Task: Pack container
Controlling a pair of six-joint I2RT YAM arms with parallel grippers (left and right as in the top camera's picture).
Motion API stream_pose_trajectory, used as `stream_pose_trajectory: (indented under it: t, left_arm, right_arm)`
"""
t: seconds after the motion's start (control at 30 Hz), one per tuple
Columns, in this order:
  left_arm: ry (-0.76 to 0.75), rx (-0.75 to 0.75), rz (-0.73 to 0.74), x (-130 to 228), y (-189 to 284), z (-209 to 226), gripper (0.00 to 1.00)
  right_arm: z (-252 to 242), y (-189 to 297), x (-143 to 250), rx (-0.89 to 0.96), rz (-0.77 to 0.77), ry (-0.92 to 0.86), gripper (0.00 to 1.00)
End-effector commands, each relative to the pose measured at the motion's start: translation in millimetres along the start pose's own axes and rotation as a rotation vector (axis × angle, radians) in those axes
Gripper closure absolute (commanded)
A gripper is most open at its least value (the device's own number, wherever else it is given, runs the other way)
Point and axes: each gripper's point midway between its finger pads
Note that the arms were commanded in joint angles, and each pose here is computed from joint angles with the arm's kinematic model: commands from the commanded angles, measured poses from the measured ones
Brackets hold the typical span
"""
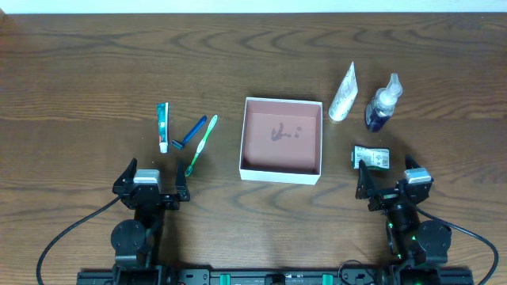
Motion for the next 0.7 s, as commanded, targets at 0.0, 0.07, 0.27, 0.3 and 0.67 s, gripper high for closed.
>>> stream_pose_trajectory:
  t: [0.0,0.07,0.27,0.3,0.67]
  left_arm:
    - [-0.018,-0.004,0.047,15.0,-0.7,2.0,0.02]
    - [-0.018,-0.004,0.047,15.0,-0.7,2.0,0.02]
    - [-0.018,-0.004,0.047,15.1,-0.6,2.0,0.02]
    - [-0.018,-0.004,0.047,15.1,-0.6,2.0,0.02]
    - [-0.018,-0.004,0.047,15.1,-0.6,2.0,0.02]
  right_arm:
    - [3.3,0.2,0.1,-0.014,-0.005,0.017,0.01]
    - [3.3,0.2,0.1,-0.014,-0.005,0.016,0.01]
    - [6.5,0.3,-0.9,-0.033,-0.009,-0.01,0.01]
    - [6.4,0.3,-3.2,-0.033,-0.018,-0.013,0.01]
    - [36.7,13.4,-66.1,-0.219,-0.174,0.004,0.01]
Point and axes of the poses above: each gripper's point midway between its finger pads, its own y axis back along the fingers, its own z axis along the line the jaws close on, x = y × z, and after that the axes turned 8 degrees about y, right-handed
